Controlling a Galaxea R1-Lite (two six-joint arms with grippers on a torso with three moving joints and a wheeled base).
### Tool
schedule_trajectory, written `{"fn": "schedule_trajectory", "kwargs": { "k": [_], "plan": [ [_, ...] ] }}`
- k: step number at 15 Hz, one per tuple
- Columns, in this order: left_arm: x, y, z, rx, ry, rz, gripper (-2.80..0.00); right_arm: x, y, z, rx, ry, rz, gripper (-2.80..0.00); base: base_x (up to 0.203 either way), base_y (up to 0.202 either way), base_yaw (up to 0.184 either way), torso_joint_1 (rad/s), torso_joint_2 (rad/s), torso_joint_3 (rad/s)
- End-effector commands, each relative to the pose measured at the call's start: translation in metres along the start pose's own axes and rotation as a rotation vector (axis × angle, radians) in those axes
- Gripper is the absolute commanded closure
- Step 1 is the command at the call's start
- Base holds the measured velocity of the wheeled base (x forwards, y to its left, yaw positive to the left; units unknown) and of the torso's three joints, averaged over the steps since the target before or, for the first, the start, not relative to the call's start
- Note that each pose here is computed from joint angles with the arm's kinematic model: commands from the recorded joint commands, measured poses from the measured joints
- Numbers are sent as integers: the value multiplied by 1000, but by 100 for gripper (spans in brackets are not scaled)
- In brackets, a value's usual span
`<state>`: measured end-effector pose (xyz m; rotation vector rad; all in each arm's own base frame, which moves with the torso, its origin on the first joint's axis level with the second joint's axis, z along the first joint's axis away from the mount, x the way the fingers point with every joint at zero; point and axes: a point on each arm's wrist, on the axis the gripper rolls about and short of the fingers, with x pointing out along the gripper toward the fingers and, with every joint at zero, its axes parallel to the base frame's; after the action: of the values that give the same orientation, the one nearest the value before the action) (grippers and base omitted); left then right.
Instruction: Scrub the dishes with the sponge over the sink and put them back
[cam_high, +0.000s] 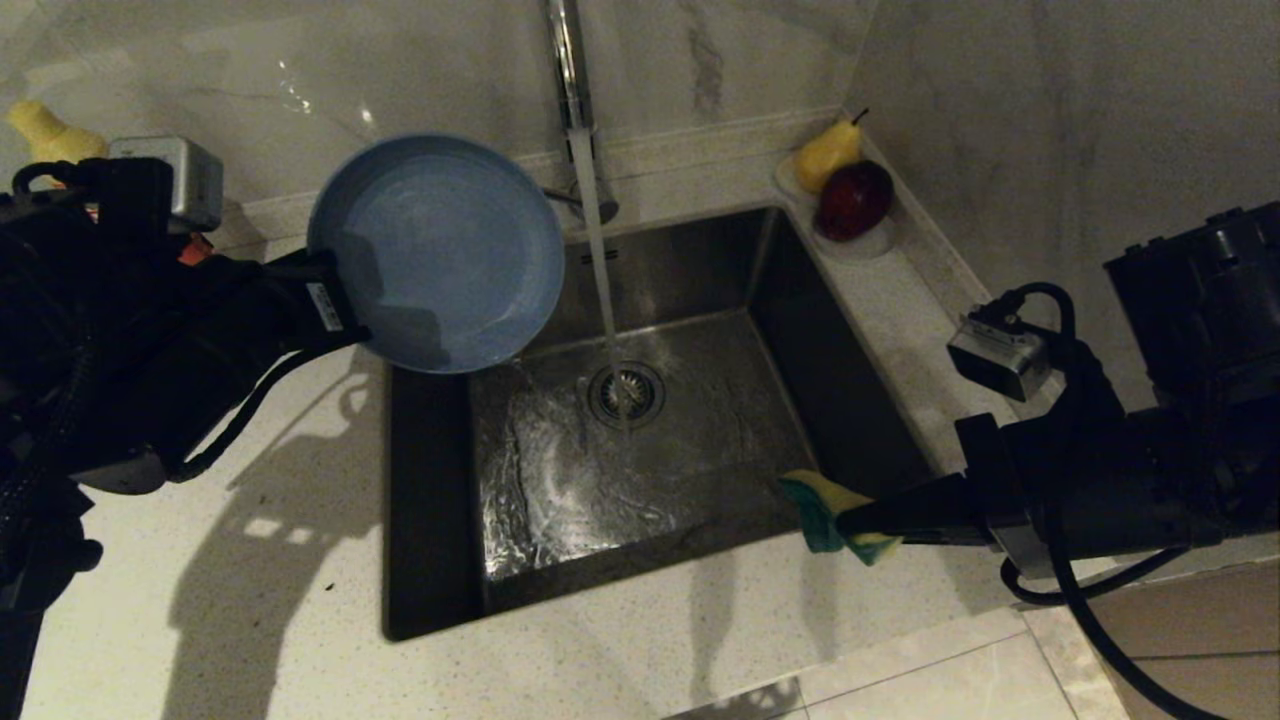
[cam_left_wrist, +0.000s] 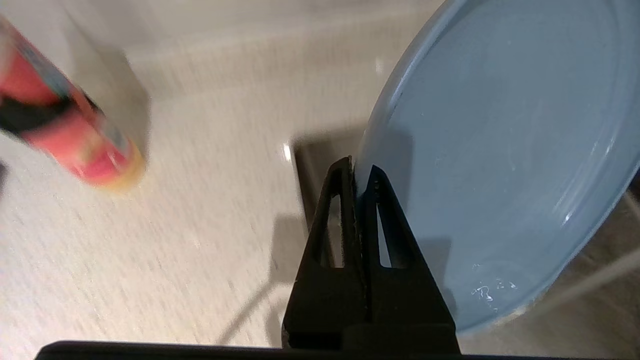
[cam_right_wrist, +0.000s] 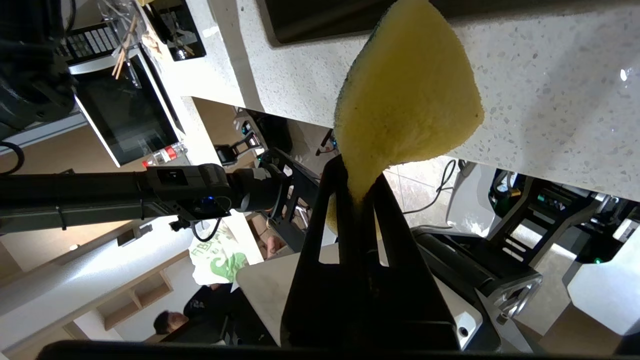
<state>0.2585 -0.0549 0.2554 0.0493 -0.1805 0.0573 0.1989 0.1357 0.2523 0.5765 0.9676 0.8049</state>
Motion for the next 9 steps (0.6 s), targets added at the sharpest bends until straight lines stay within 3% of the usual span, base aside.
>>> {"fn": "schedule_trajectory", "kwargs": {
  "k": [1,3,6,9],
  "plan": [
    [-4,1,1,-4,-26,3,0,1,0,0,5,6,1,0,0,0,0,0,0,0],
    [-8,2,4,-23,-7,-18,0,-5,4,0,-4,-7,14,0,0,0,0,0,0,0],
    [-14,3,1,-99,158,-40,0,-15,15,0,-24,-8,66,0,0,0,0,0,0,0],
    [-36,8,25,-303,348,-166,0,-26,28,2,-37,13,121,0,0,0,0,0,0,0]
  ]
}}
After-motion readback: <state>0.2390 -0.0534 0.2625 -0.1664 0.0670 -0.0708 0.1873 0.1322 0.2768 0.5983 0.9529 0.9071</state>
